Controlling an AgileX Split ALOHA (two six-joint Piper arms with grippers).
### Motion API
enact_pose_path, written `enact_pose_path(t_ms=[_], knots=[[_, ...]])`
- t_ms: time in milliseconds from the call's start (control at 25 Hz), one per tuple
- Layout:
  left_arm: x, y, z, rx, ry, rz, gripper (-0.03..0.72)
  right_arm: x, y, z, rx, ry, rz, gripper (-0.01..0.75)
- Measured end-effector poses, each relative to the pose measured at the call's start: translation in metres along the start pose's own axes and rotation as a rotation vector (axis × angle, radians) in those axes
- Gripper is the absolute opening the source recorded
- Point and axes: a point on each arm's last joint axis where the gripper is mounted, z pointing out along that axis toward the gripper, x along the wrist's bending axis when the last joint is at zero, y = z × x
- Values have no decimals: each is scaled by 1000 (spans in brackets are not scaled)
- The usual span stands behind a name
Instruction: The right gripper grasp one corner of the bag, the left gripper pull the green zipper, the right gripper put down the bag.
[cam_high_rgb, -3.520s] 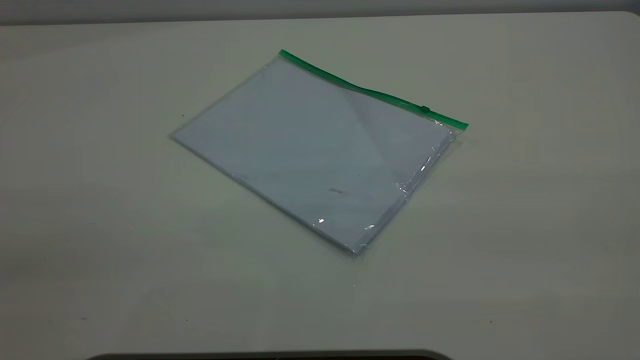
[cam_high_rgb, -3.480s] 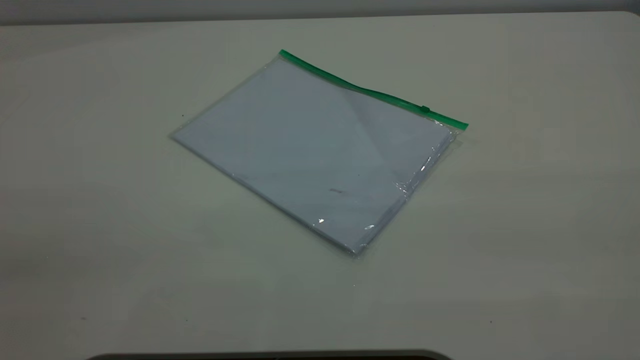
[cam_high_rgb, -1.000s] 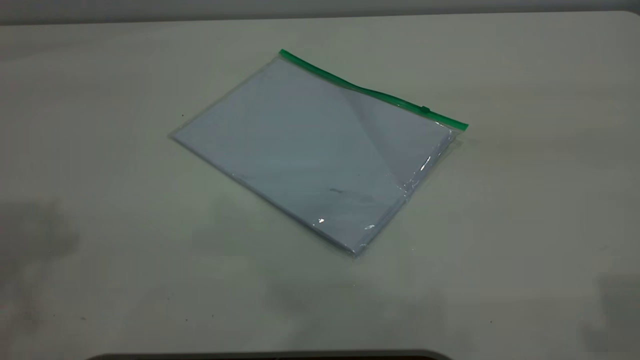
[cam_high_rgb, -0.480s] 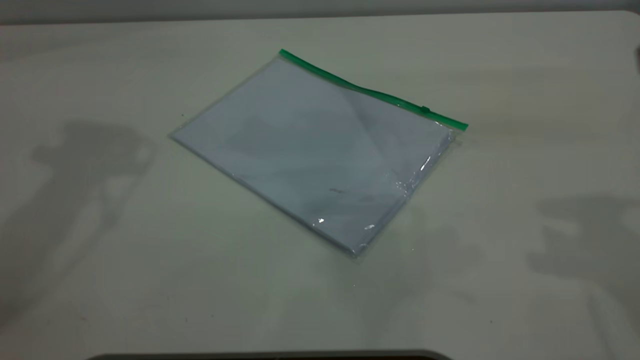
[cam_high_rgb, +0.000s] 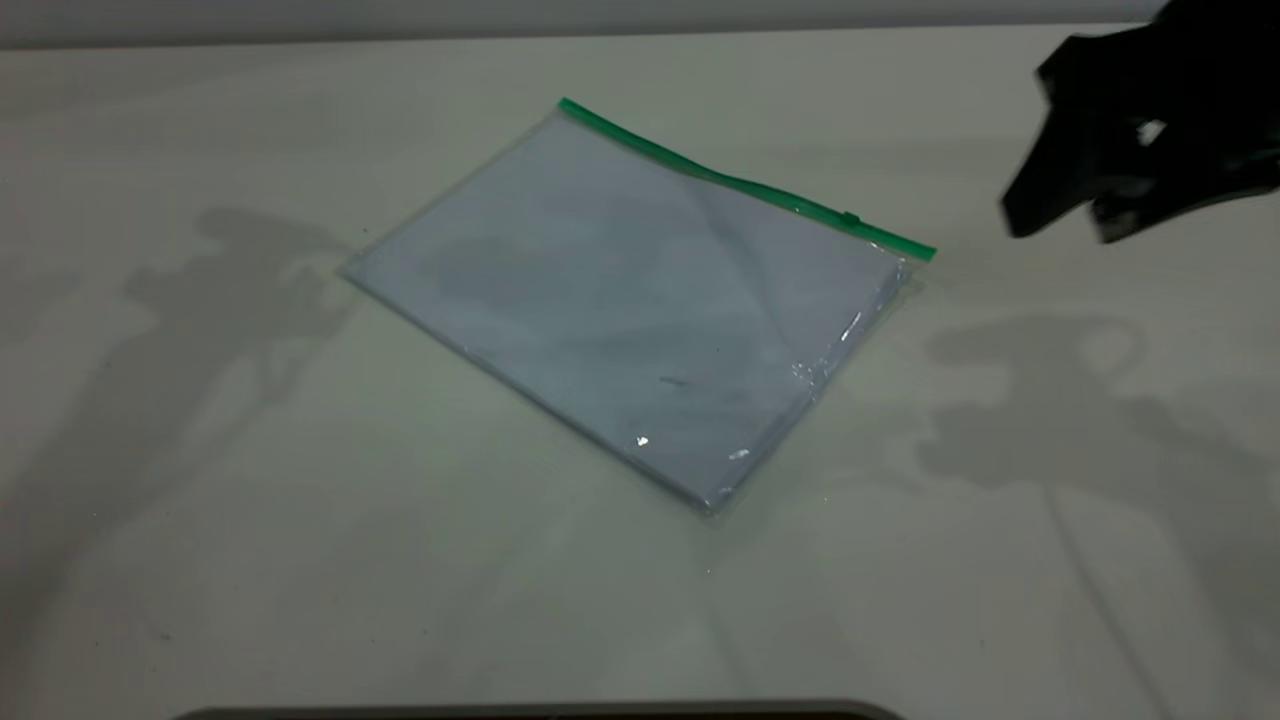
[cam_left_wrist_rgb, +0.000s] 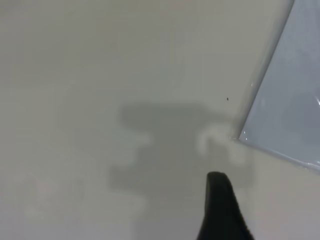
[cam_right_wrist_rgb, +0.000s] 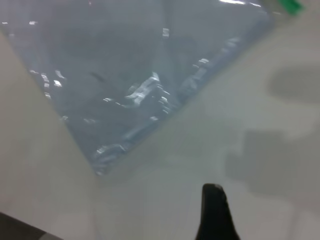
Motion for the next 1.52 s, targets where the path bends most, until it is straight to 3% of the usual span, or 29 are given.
enact_pose_path(t_ms=[360,800,1280,1520], knots=[[-1,-1,4,9,-2,0,547,-7,17,49,-25,132,-51,556],[0,-1,4,8,-2,-5,547,-69,26,83,-80,188,52,556],[0,-1,4,7,-1,-5,547,-85,18,138,-74,237,22,556],[0,-1,4,7,-1,-5,547,-84,18,143,-129,271,-3,556]])
